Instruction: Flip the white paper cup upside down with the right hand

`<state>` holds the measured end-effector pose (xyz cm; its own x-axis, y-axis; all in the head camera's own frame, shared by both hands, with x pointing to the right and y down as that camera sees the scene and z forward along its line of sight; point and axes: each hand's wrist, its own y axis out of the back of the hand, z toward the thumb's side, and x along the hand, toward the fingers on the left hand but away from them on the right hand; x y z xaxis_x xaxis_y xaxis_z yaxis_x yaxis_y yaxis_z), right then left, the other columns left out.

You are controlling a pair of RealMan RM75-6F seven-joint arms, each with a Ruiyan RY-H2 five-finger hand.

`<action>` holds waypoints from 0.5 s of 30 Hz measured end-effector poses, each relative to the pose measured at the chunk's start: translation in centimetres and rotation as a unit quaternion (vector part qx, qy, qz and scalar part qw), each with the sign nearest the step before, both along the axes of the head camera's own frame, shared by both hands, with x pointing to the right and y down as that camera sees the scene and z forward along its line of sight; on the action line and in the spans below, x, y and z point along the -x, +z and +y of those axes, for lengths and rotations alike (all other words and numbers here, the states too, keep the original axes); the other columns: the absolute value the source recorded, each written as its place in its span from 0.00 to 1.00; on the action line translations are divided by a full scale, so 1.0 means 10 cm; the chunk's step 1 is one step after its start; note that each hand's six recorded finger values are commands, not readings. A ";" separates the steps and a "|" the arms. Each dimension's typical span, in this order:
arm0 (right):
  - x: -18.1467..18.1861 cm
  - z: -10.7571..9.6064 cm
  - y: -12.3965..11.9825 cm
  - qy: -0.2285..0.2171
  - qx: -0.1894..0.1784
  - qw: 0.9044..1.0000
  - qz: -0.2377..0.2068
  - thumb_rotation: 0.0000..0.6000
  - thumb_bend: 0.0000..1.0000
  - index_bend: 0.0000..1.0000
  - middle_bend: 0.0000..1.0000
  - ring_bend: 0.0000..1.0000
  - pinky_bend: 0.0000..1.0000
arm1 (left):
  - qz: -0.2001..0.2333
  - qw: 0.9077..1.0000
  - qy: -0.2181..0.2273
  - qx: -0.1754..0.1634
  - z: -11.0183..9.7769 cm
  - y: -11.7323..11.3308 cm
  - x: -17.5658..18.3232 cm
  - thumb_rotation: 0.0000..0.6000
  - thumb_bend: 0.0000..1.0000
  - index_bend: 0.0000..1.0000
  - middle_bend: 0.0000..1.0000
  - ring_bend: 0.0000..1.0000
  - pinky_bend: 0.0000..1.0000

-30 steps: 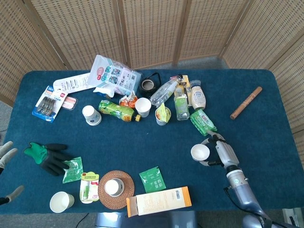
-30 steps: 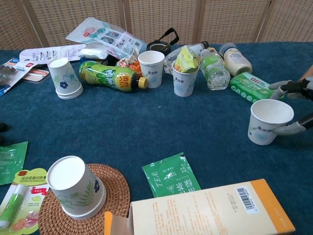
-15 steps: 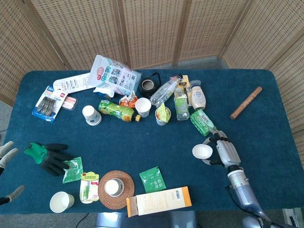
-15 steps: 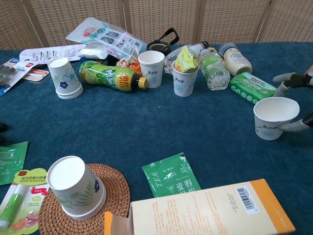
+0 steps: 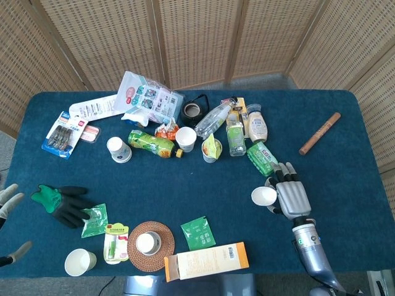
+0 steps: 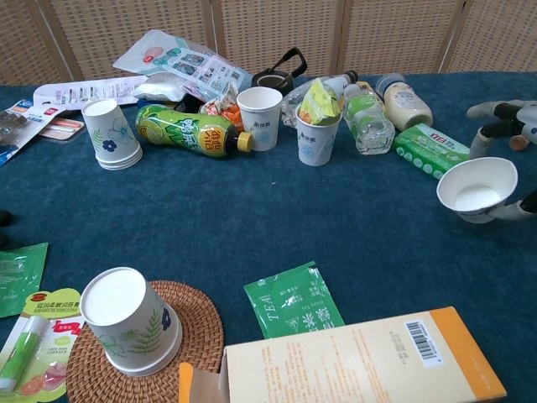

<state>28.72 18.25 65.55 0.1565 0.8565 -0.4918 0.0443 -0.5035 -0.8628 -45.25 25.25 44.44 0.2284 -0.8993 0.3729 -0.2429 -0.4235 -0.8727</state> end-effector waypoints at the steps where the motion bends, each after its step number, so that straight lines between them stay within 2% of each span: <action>1: 0.02 0.00 0.00 -0.004 -0.003 1.000 0.009 1.00 0.20 0.42 0.00 0.00 0.00 | 0.000 1.000 0.000 0.000 0.00 0.00 0.00 1.00 0.27 0.00 0.00 0.00 0.00; 8: 0.14 0.03 0.03 -0.018 -0.019 0.997 0.078 1.00 0.20 0.41 0.00 0.00 0.00 | 0.000 1.000 0.004 0.003 0.00 0.01 -0.01 1.00 0.27 0.00 0.00 0.00 0.00; 15: 0.32 0.08 0.13 -0.005 0.002 0.995 0.102 1.00 0.20 0.39 0.00 0.00 0.00 | 0.000 1.000 0.003 0.003 0.01 0.01 -0.01 1.00 0.27 0.00 0.00 0.00 0.00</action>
<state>25.55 19.00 66.88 0.0614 0.8535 -0.5175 -0.1360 -0.5065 -0.8515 -45.19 25.30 44.53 0.2344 -0.8956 0.3780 -0.2394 -0.4300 -0.8705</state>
